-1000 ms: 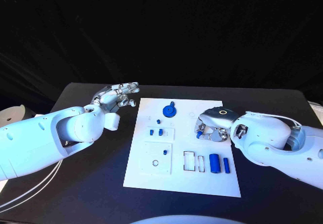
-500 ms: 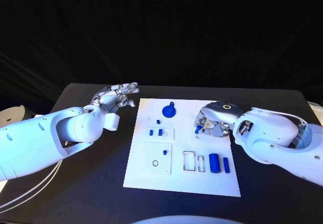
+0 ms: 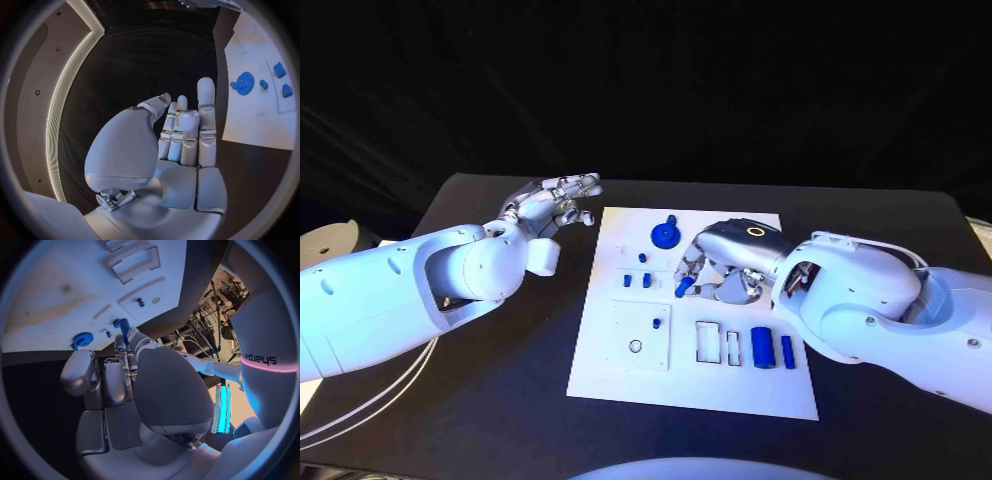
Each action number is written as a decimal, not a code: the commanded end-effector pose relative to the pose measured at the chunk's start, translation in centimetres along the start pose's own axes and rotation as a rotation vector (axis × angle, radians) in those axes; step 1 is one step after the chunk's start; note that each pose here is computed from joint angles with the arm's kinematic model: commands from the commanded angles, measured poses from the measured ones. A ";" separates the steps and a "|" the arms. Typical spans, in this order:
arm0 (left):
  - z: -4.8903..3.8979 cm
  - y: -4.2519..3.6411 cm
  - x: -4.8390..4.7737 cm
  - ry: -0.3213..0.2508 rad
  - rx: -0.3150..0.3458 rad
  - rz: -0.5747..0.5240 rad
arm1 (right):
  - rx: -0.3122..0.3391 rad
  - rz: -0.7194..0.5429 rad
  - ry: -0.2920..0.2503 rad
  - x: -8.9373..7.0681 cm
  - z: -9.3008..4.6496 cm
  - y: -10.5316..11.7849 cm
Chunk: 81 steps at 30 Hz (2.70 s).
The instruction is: Assemble the parts on the task board
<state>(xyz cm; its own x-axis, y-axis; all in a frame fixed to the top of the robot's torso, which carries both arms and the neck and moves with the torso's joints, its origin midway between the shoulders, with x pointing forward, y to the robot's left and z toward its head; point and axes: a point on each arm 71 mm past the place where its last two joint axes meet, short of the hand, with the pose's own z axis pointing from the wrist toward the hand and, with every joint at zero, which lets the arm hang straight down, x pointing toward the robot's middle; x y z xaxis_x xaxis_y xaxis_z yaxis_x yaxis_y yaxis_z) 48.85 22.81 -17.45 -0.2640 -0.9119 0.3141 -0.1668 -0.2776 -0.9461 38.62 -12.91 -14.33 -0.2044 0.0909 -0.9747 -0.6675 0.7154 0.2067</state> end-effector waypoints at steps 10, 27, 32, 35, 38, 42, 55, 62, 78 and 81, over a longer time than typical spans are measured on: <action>0.06 0.03 0.54 0.032 0.003 -0.007 | -0.190 0.052 0.070 4.4 2.0 4.7; 0.07 0.05 0.60 0.035 0.002 -0.008 | -0.179 0.017 0.127 7.3 3.2 4.5; 0.08 0.05 0.58 0.035 0.002 -0.008 | -0.160 -0.001 0.112 7.2 3.1 4.2; 0.09 0.05 0.56 0.035 0.002 -0.008 | -0.153 -0.007 0.106 7.2 3.1 4.1; 0.08 0.05 0.53 0.034 0.002 -0.008 | -0.149 -0.010 0.106 7.2 3.1 4.1; 0.08 0.04 0.50 0.034 0.002 -0.008 | -0.143 -0.015 0.118 7.3 3.1 4.0; 0.06 0.05 0.53 0.035 0.001 -0.008 | -0.118 -0.053 0.147 7.7 3.6 4.2; 0.03 0.04 0.51 0.035 0.000 -0.008 | -0.114 -0.072 0.183 8.1 3.8 4.4; -0.03 0.02 0.48 0.034 0.000 -0.007 | -0.098 -0.044 0.127 8.2 4.2 4.5; -0.03 0.02 0.47 0.034 0.000 -0.008 | -0.098 -0.035 0.095 8.0 4.1 4.5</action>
<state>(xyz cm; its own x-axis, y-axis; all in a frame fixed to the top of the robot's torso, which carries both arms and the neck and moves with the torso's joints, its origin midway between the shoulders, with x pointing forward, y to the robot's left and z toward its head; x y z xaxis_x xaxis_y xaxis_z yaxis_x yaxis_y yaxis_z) 48.75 22.60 -17.45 -0.2753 -0.9069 0.3189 -0.1733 -0.2795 -0.9444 36.85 -6.09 -21.83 -0.2762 -0.0442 -0.9601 -0.7465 0.6391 0.1853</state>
